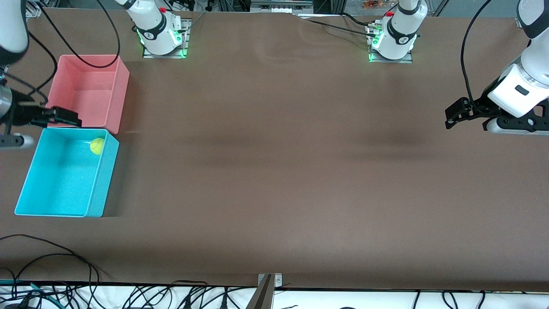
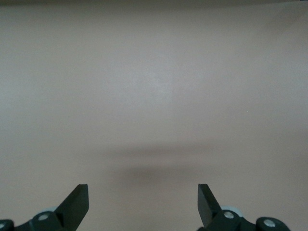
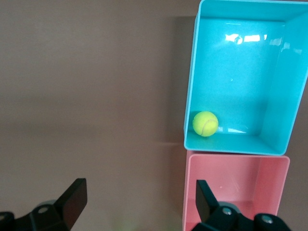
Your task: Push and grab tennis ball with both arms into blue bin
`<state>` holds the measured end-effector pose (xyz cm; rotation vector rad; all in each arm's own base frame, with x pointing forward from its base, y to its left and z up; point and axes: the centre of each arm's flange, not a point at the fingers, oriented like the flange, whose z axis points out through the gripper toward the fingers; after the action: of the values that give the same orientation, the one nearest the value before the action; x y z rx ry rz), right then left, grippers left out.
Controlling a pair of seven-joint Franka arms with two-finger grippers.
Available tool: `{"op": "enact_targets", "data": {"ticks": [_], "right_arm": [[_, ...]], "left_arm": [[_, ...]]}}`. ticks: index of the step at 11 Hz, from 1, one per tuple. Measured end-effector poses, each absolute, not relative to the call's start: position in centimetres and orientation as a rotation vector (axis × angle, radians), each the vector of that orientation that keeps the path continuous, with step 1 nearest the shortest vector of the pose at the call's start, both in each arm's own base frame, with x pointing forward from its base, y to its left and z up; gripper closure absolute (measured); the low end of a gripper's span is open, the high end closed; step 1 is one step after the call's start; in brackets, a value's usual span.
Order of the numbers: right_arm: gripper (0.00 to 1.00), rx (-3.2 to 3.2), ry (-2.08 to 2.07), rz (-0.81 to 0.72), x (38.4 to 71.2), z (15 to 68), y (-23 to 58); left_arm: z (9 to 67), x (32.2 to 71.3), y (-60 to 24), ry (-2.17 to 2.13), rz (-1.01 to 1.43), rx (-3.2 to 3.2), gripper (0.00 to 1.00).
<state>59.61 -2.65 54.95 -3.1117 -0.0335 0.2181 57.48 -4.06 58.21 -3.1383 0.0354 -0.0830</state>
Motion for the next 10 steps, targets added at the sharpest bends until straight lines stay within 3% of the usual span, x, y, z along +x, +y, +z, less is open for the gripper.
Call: {"op": "enact_targets", "data": {"ticks": [5, 10], "right_arm": [[0.0, -3.12, 0.009, 0.17, 54.0, 58.3, -0.7], [0.0, -3.113, 0.092, 0.095, 53.5, 59.4, -3.8]], "left_arm": [[58.1, 57.6, -3.7, 0.026, -0.08, -3.138, 0.0], [57.8, 57.7, -3.7, 0.023, -0.072, -3.138, 0.0]]}}
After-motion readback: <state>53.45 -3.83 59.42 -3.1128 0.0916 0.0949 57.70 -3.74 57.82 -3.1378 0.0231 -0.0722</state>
